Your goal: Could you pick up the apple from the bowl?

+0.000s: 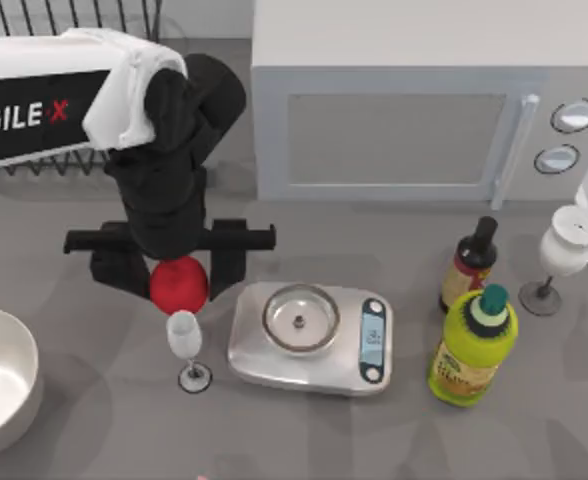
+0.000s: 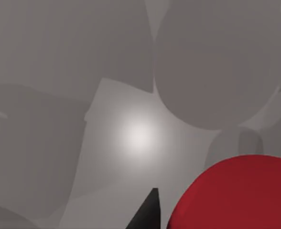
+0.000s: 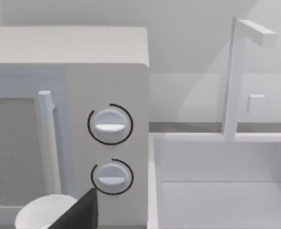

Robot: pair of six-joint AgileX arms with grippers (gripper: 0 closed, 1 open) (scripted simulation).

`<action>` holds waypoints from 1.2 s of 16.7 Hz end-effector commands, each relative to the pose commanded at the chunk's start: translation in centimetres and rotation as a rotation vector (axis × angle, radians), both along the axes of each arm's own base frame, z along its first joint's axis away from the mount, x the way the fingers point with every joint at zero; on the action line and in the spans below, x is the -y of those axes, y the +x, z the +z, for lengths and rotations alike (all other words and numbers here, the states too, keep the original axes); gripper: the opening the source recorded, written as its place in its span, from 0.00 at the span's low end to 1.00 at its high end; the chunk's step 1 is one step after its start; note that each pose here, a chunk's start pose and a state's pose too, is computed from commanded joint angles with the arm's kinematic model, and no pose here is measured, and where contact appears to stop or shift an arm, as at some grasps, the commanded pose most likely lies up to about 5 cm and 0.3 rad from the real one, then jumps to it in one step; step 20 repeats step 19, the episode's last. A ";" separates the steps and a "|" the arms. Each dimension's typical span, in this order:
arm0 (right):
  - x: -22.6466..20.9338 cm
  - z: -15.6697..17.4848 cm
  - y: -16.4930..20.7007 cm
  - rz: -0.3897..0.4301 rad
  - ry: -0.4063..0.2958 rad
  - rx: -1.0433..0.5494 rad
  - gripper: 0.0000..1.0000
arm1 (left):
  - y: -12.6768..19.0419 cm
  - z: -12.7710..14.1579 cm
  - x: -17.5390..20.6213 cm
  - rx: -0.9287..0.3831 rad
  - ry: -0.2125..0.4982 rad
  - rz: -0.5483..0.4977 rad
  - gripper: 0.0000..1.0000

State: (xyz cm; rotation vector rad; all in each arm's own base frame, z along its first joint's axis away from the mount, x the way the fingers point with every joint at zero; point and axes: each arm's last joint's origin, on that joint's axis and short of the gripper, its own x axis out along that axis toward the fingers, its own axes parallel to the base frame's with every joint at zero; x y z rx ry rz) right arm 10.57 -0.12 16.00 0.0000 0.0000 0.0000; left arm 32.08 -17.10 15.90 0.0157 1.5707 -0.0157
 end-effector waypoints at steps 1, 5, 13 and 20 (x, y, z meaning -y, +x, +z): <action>0.0 0.0 0.0 0.000 0.000 0.000 1.00 | 0.0 0.0 0.0 0.000 0.000 0.000 0.08; 0.0 0.0 0.0 0.000 0.000 0.000 1.00 | 0.0 0.0 0.0 0.000 0.000 0.000 0.38; 0.0 0.0 0.0 0.000 0.000 0.000 1.00 | 0.0 0.0 0.0 0.000 0.000 0.000 0.98; 0.0 0.0 0.0 0.000 0.000 0.000 1.00 | 0.0 0.0 0.0 0.000 0.000 0.000 1.00</action>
